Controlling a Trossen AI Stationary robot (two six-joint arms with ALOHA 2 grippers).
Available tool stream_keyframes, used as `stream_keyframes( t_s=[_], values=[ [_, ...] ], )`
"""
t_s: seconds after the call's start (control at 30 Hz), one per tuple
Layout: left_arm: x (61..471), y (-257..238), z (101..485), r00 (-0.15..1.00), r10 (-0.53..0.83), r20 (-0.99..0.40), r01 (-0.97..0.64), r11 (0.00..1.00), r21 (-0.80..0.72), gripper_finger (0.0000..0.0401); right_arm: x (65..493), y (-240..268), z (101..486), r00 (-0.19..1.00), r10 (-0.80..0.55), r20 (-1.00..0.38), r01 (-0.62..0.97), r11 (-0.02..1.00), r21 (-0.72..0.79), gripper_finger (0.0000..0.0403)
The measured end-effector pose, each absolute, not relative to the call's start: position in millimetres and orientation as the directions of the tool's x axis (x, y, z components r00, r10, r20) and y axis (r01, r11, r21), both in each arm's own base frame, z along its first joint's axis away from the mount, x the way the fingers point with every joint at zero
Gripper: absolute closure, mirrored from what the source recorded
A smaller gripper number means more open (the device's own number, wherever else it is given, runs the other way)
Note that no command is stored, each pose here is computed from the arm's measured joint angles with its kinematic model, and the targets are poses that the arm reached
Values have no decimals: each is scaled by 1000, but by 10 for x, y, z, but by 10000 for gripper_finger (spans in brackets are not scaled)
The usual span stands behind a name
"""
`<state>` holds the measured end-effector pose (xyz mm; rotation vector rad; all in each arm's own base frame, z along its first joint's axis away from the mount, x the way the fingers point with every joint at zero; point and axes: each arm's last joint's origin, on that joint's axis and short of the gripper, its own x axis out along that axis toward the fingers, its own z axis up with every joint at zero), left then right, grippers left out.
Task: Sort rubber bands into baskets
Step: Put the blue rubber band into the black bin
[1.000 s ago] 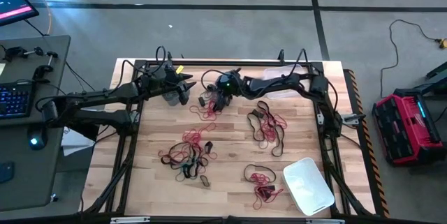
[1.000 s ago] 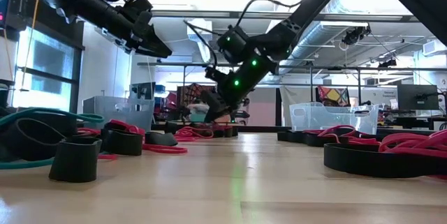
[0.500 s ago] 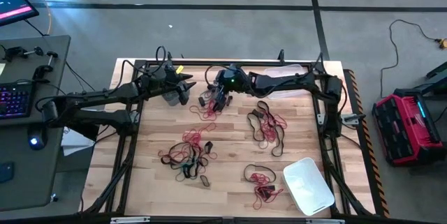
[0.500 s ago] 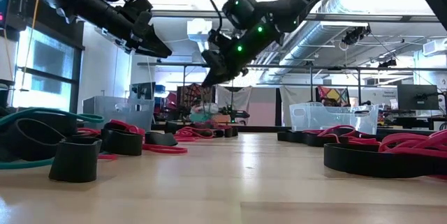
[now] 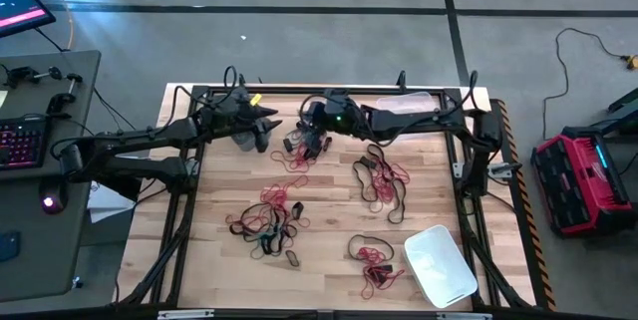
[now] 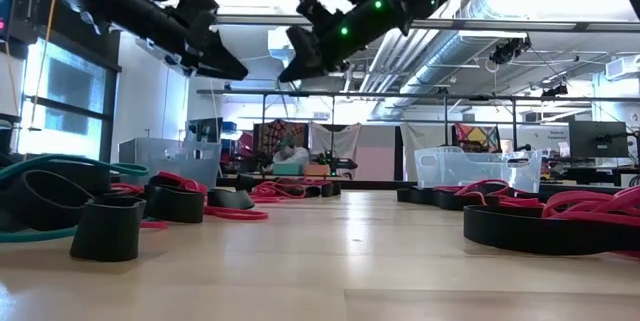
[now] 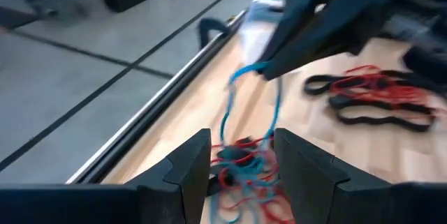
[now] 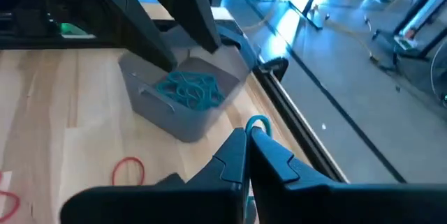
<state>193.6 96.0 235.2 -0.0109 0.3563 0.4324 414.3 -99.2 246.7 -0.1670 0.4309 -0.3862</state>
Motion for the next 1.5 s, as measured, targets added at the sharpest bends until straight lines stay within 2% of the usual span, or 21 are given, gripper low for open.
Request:
stream_keyframes(
  t_s=[0.2, 0.53, 0.93, 1.1, 1.33, 1.5],
  values=[
    [1992, 876, 2403, 900, 327, -289, -308, 945, 113, 244, 4177, -884, 2490, 871, -340, -355, 253, 929, -268, 403],
    [2105, 762, 2316, 877, 350, -328, -271, 926, 263, 205, 4209, -733, 2494, 889, -292, -352, 196, 939, -283, 403],
    [2204, 667, 2291, 895, 321, -309, -213, 917, 337, 222, 4225, -651, 2494, 916, -188, -354, 104, 964, -244, 403],
    [2218, 609, 2284, 904, 287, -318, -166, 919, 358, 262, 4225, -648, 2494, 916, -186, -354, 106, 967, -233, 403],
    [2214, 606, 2274, 882, 340, -326, -195, 894, 403, 388, 4228, -615, 2489, 910, -207, -359, 134, 967, -216, 394],
    [2192, 656, 2277, 820, 448, -357, -291, 862, 415, 394, 4204, -619, 2438, 880, -242, -409, 154, 960, -236, 357]
  ],
)
